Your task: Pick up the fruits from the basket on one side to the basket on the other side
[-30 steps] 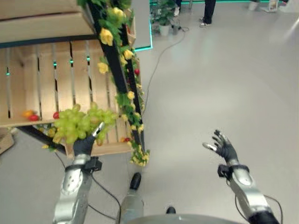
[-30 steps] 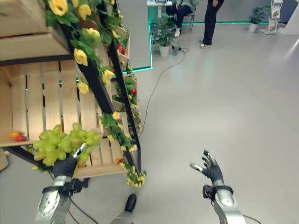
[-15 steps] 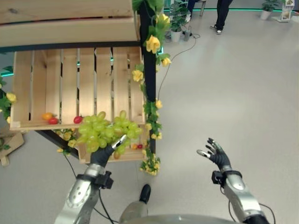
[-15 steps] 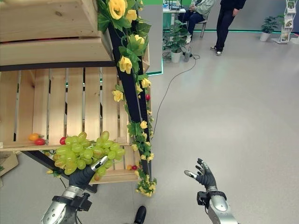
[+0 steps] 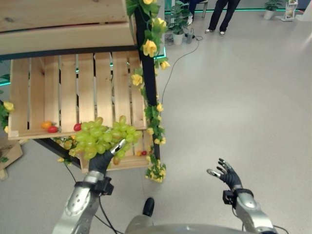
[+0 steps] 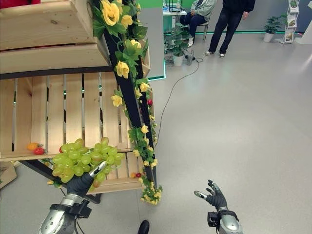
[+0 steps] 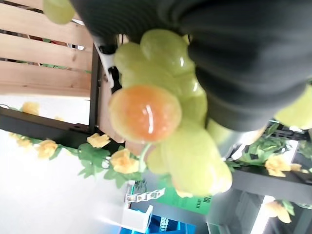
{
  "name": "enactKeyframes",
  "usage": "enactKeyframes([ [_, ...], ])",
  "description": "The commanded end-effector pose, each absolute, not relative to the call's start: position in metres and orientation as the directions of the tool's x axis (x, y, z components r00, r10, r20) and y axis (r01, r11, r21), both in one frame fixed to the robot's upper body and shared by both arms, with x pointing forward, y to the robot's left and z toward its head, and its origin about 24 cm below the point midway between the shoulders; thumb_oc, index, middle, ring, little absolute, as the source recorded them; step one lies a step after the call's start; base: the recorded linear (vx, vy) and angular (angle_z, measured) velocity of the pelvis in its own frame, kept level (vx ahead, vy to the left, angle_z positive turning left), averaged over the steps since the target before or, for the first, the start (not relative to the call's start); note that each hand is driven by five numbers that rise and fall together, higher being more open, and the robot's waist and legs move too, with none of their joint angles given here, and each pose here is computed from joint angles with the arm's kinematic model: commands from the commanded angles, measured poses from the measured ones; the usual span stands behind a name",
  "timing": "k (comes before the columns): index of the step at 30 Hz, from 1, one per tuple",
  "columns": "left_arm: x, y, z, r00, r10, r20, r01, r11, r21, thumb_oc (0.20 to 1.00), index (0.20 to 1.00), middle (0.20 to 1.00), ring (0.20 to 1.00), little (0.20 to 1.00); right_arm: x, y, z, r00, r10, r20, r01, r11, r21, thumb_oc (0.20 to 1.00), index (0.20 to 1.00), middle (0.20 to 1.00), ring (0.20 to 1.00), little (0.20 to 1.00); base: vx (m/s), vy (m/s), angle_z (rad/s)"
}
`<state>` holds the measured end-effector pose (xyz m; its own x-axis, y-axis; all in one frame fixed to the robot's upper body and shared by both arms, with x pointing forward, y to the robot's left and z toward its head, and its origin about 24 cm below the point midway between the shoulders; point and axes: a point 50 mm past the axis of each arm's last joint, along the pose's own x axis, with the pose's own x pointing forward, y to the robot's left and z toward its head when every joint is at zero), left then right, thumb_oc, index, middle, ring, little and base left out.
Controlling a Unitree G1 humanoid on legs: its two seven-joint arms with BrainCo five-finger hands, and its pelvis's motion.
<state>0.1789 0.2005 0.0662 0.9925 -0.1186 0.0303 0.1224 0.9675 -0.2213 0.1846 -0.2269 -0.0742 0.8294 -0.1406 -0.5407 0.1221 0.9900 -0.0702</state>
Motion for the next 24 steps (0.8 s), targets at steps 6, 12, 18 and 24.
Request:
enactKeyframes([
  [6, 0.188, 0.263, 0.170, 0.870, 0.014, 0.492, 0.078, 0.983, -0.164, 0.200, 0.200, 0.200, 0.200, 0.200, 0.213, -0.221, -0.057, 0.888, -0.069, -0.455, 0.032, 0.995, -0.089, 1.000, 1.000, 1.000, 1.000, 1.000, -0.01, -0.021, 0.02],
  [12, 0.182, 0.265, 0.148, 0.934, -0.033, 0.355, 0.091, 0.985, -0.149, 0.200, 0.200, 0.200, 0.200, 0.200, 0.216, -0.222, -0.057, 0.887, -0.056, -0.459, 0.012, 0.995, -0.098, 1.000, 1.000, 1.000, 1.000, 1.000, -0.03, -0.044, 0.02],
  [18, 0.173, 0.265, 0.138, 0.955, -0.088, 0.283, 0.140, 0.976, -0.169, 0.200, 0.200, 0.200, 0.200, 0.200, 0.222, -0.226, -0.053, 0.895, -0.058, -0.442, 0.013, 0.994, -0.105, 1.000, 1.000, 1.000, 1.000, 1.000, -0.05, -0.053, 0.12],
  [24, 0.169, 0.262, 0.126, 0.967, -0.082, 0.240, 0.134, 0.968, -0.211, 0.200, 0.200, 0.200, 0.200, 0.200, 0.225, -0.226, -0.050, 0.900, -0.052, -0.433, 0.001, 0.993, -0.116, 1.000, 1.000, 1.000, 1.000, 1.000, -0.05, -0.037, 0.06],
])
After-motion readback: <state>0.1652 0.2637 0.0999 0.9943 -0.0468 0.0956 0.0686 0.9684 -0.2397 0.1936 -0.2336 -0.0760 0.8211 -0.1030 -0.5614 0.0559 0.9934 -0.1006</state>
